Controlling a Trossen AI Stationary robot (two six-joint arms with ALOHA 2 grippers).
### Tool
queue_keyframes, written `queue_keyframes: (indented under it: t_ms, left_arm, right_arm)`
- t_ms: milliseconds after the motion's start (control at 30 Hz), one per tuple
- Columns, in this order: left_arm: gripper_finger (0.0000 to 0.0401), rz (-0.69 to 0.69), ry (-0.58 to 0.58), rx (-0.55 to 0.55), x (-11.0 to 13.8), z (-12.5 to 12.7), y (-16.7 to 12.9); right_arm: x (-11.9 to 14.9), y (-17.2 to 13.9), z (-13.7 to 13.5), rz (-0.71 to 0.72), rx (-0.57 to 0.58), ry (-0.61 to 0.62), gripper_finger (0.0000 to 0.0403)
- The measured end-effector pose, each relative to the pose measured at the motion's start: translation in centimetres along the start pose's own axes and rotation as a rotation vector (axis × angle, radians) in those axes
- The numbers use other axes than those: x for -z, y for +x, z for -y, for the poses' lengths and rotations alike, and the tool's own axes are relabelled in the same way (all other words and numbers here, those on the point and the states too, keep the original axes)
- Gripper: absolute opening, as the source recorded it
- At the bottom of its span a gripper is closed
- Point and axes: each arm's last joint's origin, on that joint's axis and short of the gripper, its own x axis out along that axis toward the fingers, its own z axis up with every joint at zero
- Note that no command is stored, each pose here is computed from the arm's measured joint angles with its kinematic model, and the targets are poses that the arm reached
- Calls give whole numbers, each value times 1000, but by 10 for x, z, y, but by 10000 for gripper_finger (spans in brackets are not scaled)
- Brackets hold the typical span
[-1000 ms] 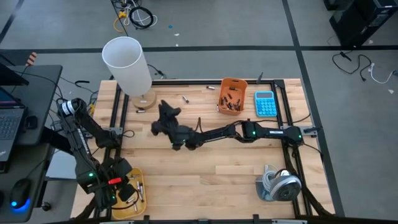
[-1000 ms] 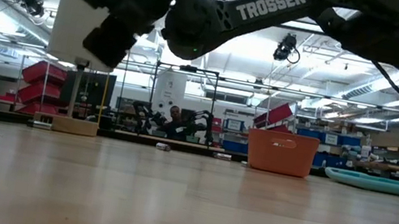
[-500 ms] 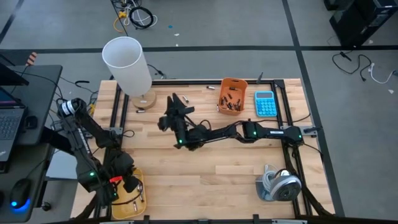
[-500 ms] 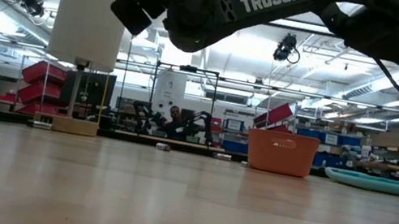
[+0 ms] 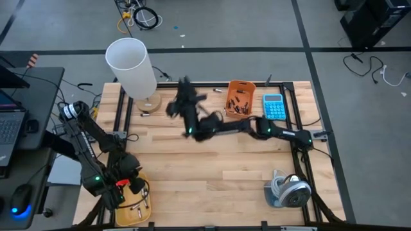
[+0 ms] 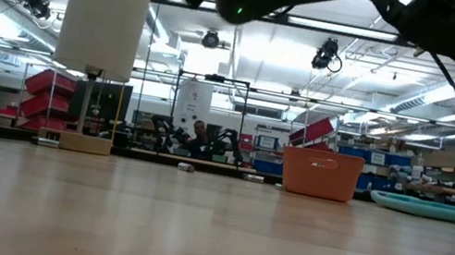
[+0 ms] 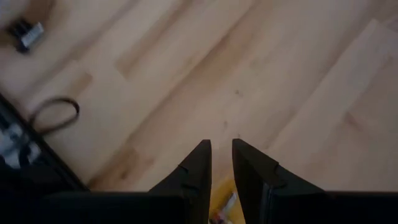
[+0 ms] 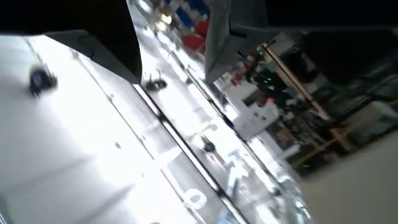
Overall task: Sort batteries
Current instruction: Put the silver battery into the yellow bin
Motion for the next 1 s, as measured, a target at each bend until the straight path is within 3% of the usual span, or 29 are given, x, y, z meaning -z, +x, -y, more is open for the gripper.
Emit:
queue_keyframes:
  t_ms: [200, 300, 400, 567, 833, 900, 1000]
  left_arm:
    - [67, 238, 118, -62, -12, -10, 0]
    - [67, 349, 173, -59, -20, -11, 1]
    - [67, 480, 238, -52, -31, -10, -1]
    - [67, 593, 270, -56, -40, -7, -2]
    - [67, 545, 320, -82, -38, -7, 0]
    - [67, 528, 308, -71, -36, -6, 2]
    - [67, 524, 322, -79, -32, -8, 7]
  right_arm:
    - [11, 57, 46, -136, 46, 252, 162]
    - [3, 57, 41, -133, -22, 327, 162]
    - [-12, 44, 23, -75, -159, 356, 162]
    - [-37, -1, -5, 85, -467, 370, 162]
    - [-57, -102, -18, 262, -1114, 460, 158]
    - [-58, -114, -19, 290, -1281, 510, 149]
    - [-54, -106, -25, 342, -1519, 619, 132]
